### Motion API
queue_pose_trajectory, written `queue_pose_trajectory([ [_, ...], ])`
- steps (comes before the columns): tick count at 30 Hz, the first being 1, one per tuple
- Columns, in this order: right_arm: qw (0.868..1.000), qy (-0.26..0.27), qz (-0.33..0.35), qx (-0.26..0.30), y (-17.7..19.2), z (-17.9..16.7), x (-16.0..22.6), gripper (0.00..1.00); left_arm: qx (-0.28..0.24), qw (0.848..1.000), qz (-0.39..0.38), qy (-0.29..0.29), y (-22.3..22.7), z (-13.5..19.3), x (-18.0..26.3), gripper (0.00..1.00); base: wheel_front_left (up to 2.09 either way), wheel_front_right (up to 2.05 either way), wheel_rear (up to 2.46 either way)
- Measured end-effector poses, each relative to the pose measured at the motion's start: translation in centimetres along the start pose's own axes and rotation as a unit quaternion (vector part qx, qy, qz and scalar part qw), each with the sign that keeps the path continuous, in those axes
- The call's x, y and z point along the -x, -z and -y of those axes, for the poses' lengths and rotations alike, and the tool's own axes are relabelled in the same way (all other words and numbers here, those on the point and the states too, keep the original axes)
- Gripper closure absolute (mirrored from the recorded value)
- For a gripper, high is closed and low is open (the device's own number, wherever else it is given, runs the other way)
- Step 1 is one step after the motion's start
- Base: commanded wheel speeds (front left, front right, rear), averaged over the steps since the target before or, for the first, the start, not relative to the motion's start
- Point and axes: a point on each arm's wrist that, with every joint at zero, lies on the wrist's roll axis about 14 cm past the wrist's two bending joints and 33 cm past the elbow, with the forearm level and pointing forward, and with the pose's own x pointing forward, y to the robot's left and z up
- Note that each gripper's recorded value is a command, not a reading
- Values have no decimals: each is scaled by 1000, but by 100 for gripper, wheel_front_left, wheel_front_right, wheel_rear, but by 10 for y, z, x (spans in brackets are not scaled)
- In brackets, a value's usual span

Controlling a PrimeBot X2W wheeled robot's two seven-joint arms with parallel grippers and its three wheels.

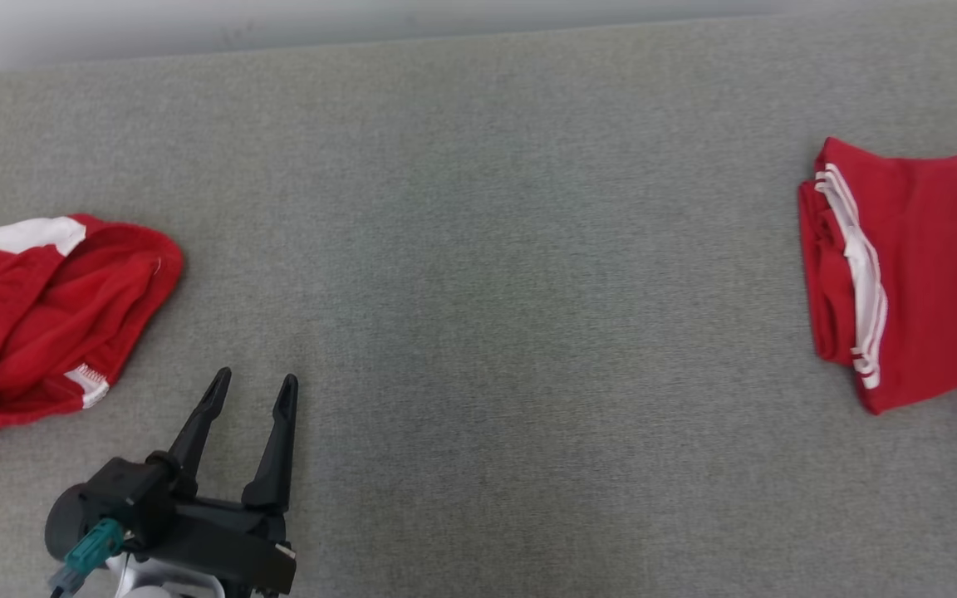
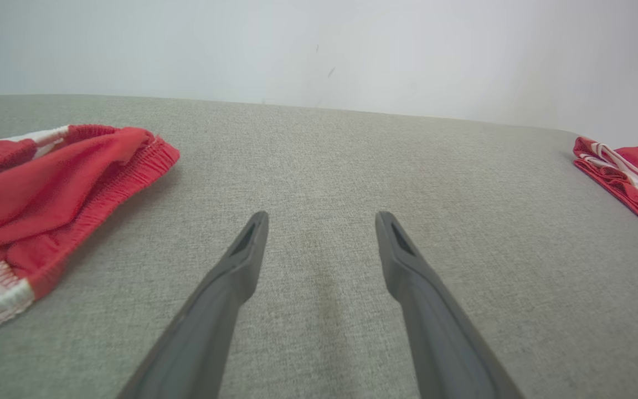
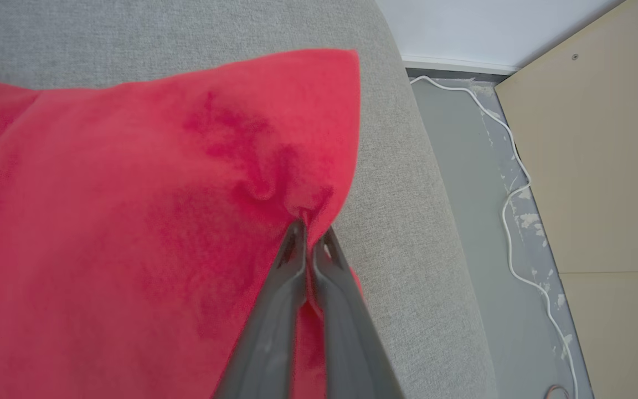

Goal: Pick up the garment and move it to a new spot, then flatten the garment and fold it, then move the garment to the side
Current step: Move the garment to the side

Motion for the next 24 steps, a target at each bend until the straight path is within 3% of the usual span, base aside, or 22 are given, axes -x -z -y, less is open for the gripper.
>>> queue_pose_trajectory([
  [8, 999, 22, 8, 46, -8, 2, -15, 100, -1, 1000, -7, -10, 3, -8, 2, 0, 0, 0, 0],
  [13, 999, 16, -9, 47, 0, -13, -25, 100, -5, 1000, -11, -27, 5, -19, 6, 0, 0, 0, 0],
  [14, 999, 14, -12, 47, 2, -16, -26, 90, -6, 999, -12, -30, 6, -22, 7, 0, 0, 0, 0],
  [16, 999, 10, -20, 49, 6, -24, -26, 52, -7, 999, -14, -33, 7, -24, 8, 0, 0, 0, 0],
  [17, 998, 9, -21, 51, 8, -26, -26, 13, -7, 999, -14, -35, 7, -25, 8, 0, 0, 0, 0],
  [18, 998, 8, -21, 52, 8, -27, -25, 0, -7, 999, -14, -35, 6, -25, 9, 0, 0, 0, 0],
  [24, 996, 28, -22, 82, 7, -15, -15, 0, -7, 999, -8, -34, 2, -23, 10, 0, 0, 0, 0],
])
